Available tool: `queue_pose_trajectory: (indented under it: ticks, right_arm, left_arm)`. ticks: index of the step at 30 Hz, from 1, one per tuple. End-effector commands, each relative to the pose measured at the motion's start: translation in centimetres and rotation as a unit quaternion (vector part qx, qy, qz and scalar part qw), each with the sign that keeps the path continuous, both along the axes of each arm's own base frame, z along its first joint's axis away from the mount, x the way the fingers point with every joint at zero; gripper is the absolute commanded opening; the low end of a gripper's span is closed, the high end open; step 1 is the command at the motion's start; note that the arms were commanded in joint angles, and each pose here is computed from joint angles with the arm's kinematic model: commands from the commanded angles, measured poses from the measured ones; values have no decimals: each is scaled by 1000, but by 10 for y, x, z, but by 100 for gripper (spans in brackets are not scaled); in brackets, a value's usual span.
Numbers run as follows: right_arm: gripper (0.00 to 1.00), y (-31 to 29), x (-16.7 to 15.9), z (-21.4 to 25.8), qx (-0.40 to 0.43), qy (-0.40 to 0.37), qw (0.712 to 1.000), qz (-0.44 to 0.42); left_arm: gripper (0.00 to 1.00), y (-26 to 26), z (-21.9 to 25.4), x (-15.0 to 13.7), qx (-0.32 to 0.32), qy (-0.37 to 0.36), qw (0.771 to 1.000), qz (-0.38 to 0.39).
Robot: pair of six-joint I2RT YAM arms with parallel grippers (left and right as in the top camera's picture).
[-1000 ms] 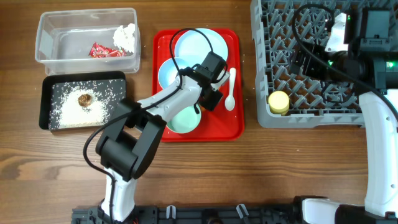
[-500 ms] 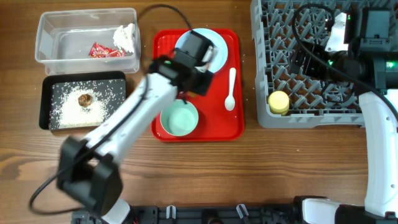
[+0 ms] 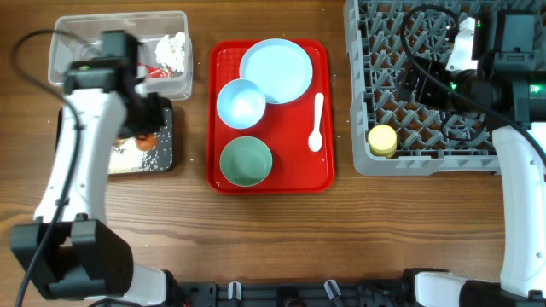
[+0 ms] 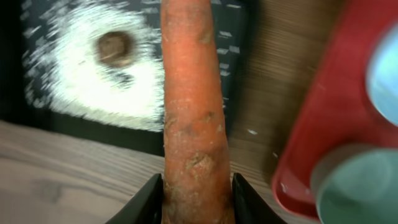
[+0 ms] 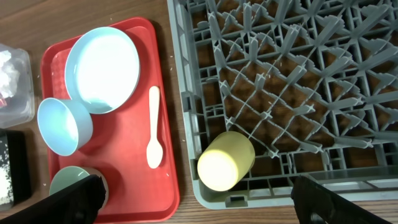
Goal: Sort waste into correct bins and load items into the dishwasher rack
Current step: 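Carry the carrot left and drop it onto the black tray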
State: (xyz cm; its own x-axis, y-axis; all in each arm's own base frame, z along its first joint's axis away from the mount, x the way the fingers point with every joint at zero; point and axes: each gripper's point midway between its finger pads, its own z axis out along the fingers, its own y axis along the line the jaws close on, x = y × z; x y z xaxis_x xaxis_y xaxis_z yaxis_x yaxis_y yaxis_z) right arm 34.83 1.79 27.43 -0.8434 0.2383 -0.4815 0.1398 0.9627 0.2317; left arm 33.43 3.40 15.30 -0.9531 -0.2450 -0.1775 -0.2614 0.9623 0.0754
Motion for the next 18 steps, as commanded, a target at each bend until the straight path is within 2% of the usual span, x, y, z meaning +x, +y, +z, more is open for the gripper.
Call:
queue_pose_trajectory:
  ticks: [1, 10, 18]
  right_arm:
    - [100, 0, 1, 5, -11, -10, 1000, 8]
    - [100, 0, 1, 5, -11, -8, 1000, 8]
    - [100, 0, -2, 3, -11, -1, 1000, 8]
  left_arm:
    - [26, 40, 2, -5, 2, -6, 996, 85]
    - [24, 84, -20, -13, -7, 4, 977, 214]
    - [20, 87, -81, -22, -16, 17, 958, 286]
